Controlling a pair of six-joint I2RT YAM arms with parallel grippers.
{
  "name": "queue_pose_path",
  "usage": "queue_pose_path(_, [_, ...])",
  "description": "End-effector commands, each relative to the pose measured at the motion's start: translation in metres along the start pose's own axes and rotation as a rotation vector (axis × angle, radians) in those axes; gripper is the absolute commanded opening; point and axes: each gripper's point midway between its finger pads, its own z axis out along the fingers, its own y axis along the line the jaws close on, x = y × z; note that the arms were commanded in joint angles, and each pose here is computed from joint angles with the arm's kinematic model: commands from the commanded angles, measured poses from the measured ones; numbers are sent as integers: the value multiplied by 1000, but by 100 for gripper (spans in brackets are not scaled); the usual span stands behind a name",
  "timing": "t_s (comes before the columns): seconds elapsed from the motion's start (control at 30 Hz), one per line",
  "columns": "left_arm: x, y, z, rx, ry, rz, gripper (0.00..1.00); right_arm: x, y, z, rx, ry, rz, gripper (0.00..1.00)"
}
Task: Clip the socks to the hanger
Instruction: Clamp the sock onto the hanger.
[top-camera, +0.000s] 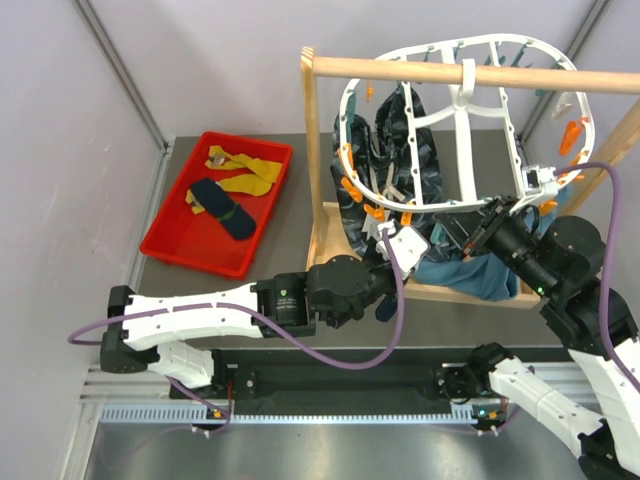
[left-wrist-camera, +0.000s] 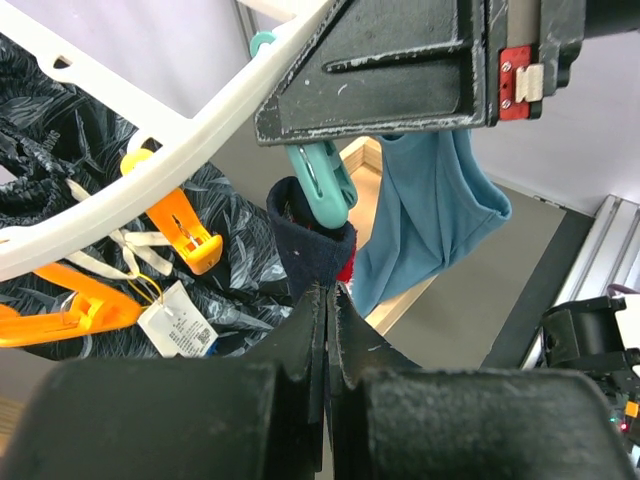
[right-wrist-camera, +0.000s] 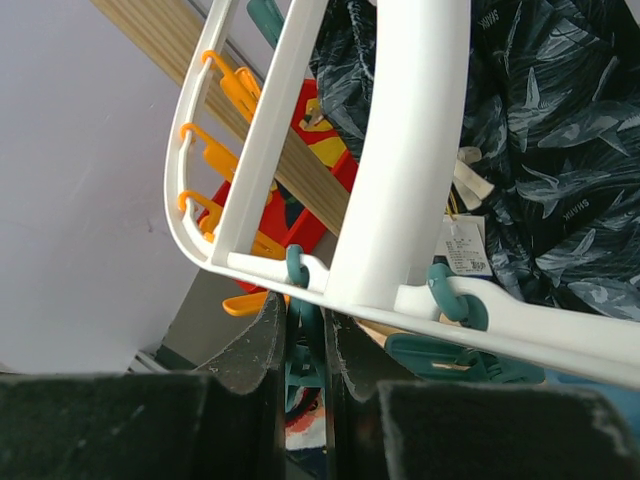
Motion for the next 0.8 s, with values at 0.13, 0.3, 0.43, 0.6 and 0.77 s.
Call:
queue_pose_path(0.13, [-44,1,0,-10,-140,-78,0,10,-5,2,11,22,16,0])
queue_pose_path(0.3, [-45,-3,6,-9,-145,-83,0,9,-3,1,4,20,18,0])
queue_pose_path(0.43, [-45,-5,10,-10,-145,-85,0,8,-2,0,-2,16,16,0])
queue_pose_path(0.6, [-47,-4,10,-15,-151,-88,0,7,2,-3,-22,17,12,15])
queue_pose_path(0.77, [-49,-5,10,-13,-157,-89,0,6,3,-4,-25,13,11,29])
